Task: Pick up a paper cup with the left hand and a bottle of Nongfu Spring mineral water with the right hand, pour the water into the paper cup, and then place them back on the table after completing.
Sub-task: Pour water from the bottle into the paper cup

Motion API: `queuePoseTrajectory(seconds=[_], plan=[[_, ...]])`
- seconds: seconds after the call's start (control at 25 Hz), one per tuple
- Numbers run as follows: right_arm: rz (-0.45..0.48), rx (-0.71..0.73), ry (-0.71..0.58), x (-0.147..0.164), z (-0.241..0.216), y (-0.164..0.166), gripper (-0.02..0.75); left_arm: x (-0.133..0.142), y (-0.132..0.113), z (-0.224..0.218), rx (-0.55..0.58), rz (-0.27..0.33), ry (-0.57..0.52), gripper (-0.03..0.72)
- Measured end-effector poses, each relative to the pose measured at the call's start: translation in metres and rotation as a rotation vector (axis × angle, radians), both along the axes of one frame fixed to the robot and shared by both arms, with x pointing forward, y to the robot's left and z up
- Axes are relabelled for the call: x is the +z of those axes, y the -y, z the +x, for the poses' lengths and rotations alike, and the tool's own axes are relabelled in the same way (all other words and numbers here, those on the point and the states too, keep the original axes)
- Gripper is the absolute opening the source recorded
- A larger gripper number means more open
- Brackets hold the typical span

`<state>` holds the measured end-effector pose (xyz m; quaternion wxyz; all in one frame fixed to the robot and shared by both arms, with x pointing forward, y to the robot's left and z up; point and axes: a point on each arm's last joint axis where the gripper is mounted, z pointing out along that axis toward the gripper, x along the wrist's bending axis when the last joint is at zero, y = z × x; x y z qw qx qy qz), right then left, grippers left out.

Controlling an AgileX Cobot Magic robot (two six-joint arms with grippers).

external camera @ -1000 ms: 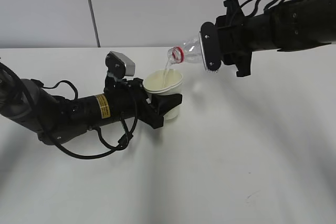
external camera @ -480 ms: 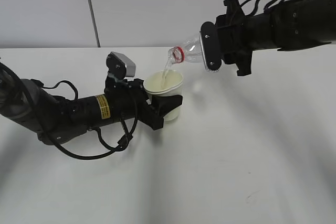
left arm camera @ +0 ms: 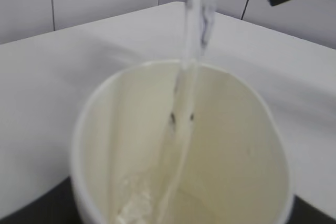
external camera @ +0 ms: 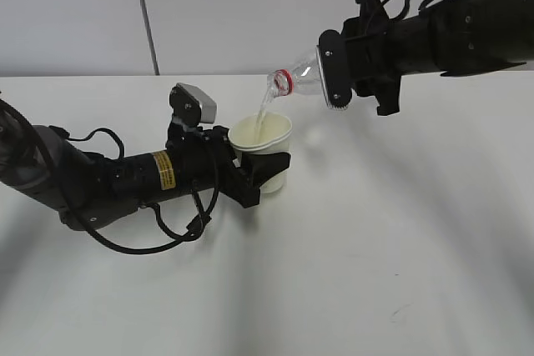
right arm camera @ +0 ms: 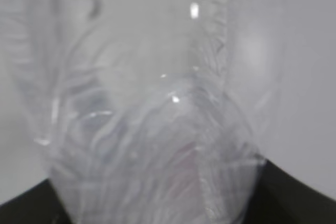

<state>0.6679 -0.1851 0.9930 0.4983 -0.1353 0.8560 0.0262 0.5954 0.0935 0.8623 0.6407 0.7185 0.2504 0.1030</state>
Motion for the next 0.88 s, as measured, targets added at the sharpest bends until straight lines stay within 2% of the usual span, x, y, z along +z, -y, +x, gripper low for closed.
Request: queuePoseTrajectory(seconds=[0.88], plan=[[-0.019,0.012,0.005,0.0001,0.0001,0.0000,0.428,-0.0004,0.0002,-0.0004,-0.006,0.006,0.000,0.398]])
